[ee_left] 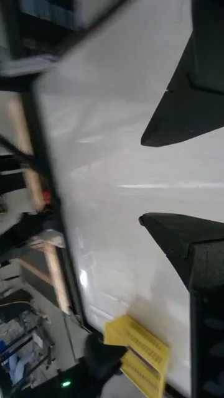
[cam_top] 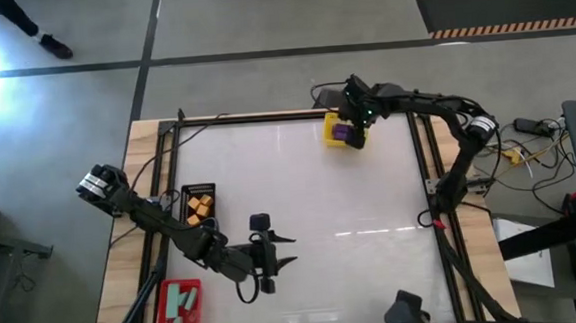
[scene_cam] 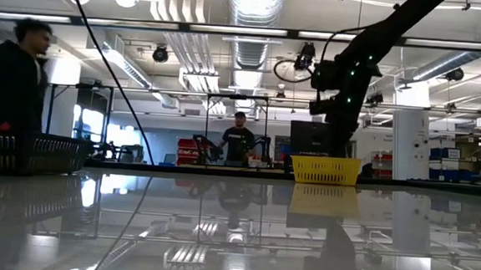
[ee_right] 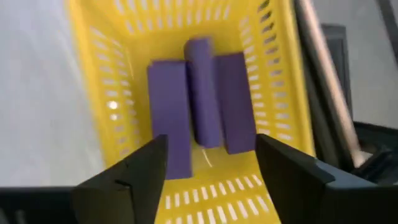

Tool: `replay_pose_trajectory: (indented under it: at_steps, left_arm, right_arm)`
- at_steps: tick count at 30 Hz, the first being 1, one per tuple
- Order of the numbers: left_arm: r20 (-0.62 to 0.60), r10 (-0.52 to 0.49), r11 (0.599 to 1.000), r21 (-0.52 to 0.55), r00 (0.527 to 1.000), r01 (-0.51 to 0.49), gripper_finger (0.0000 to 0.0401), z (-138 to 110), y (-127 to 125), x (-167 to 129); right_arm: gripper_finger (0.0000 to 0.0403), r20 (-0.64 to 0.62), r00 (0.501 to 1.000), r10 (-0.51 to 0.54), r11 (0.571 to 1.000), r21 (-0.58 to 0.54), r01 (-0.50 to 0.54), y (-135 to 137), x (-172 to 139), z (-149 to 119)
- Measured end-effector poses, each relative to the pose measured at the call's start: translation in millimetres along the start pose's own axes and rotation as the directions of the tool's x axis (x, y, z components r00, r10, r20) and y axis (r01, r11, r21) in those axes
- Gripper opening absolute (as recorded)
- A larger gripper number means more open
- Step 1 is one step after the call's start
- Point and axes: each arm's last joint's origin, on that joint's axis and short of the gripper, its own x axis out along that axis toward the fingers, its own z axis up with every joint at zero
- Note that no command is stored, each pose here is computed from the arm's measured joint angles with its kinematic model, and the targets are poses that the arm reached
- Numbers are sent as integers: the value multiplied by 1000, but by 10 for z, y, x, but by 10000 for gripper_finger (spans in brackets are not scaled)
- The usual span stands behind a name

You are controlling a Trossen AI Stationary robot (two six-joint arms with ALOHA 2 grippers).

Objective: Sort & place blocks by color
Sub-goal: Return to Home Position

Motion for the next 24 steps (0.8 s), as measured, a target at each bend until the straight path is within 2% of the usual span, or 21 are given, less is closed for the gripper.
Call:
replay_pose_trajectory:
  at_steps: [3,6,10,13,16,20,24]
  left_arm:
    - [-74,6,997,77,997,0,169,-39,50,-72]
    - [-89,8,996,88,996,0,169,-50,155,-212]
    - [-66,7,995,95,998,-1,169,-193,310,-392]
    - [-17,14,999,48,1000,-13,169,-365,454,-518]
    - [30,31,1000,0,999,-31,168,-584,605,-627]
    - [67,67,995,-75,995,-62,154,-876,810,-758]
    - [81,105,984,-154,991,-91,124,-1113,980,-885]
  right_arm:
    - [242,61,998,10,1000,29,-12,44,-180,8]
    - [240,146,987,68,995,56,-76,159,-348,-32]
    - [223,355,922,157,986,1,-168,459,-527,-96]
    - [212,495,849,187,982,-69,-176,760,-584,-192]
    - [205,615,751,240,971,-165,-175,1083,-605,-326]
    - [200,709,622,333,941,-297,-165,1435,-592,-552]
    - [200,784,479,395,914,-388,-120,1629,-625,-755]
